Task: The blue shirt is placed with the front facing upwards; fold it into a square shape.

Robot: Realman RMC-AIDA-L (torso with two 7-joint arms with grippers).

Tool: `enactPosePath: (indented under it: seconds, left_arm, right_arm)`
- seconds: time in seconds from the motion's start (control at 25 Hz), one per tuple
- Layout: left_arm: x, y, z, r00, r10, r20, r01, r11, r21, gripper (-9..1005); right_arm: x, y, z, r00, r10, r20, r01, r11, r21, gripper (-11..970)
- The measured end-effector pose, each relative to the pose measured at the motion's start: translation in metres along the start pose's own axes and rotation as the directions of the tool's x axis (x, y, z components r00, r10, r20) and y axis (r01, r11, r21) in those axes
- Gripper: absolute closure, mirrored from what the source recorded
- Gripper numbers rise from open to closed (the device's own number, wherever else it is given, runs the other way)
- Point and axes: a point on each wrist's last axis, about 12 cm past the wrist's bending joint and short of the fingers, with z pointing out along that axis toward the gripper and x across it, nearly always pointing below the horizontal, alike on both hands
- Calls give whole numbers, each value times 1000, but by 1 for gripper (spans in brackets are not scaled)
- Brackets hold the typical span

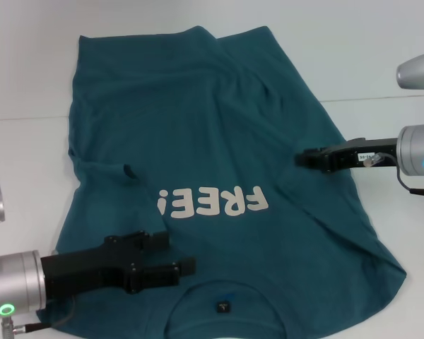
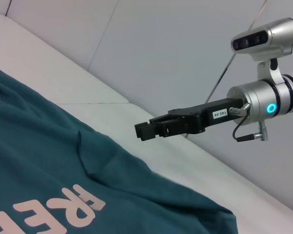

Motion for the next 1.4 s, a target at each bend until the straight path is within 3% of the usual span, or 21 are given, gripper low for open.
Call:
enactPosePath:
  seconds: [0.2, 0.52, 0.72, 0.84, 1.4]
  left_arm:
    - [2, 0, 0, 1000, -8, -1, 8, 1000, -4, 77]
    - [2, 1, 0, 1000, -8, -2, 8, 1000, -8, 77]
    - [3, 1, 1, 1000, -8, -6, 8, 1000, -5, 77]
    - [3, 1, 1, 1000, -8, -7, 8, 1000, -5, 77]
    - [4, 1, 1, 1000, -1, -14, 0, 1000, -5, 77]
  right_arm:
    - [5, -4, -3, 1000, 24, 3, -24, 1000, 14, 707]
    - [21, -23, -21, 986, 163, -19, -162, 985, 67, 522]
    - [31, -25, -28, 971, 233, -50, -230, 972, 55, 272]
    - [36, -24, -29, 962, 263, -70, -260, 965, 44, 193]
    - [56, -22, -27, 941, 319, -112, -315, 948, 52, 192]
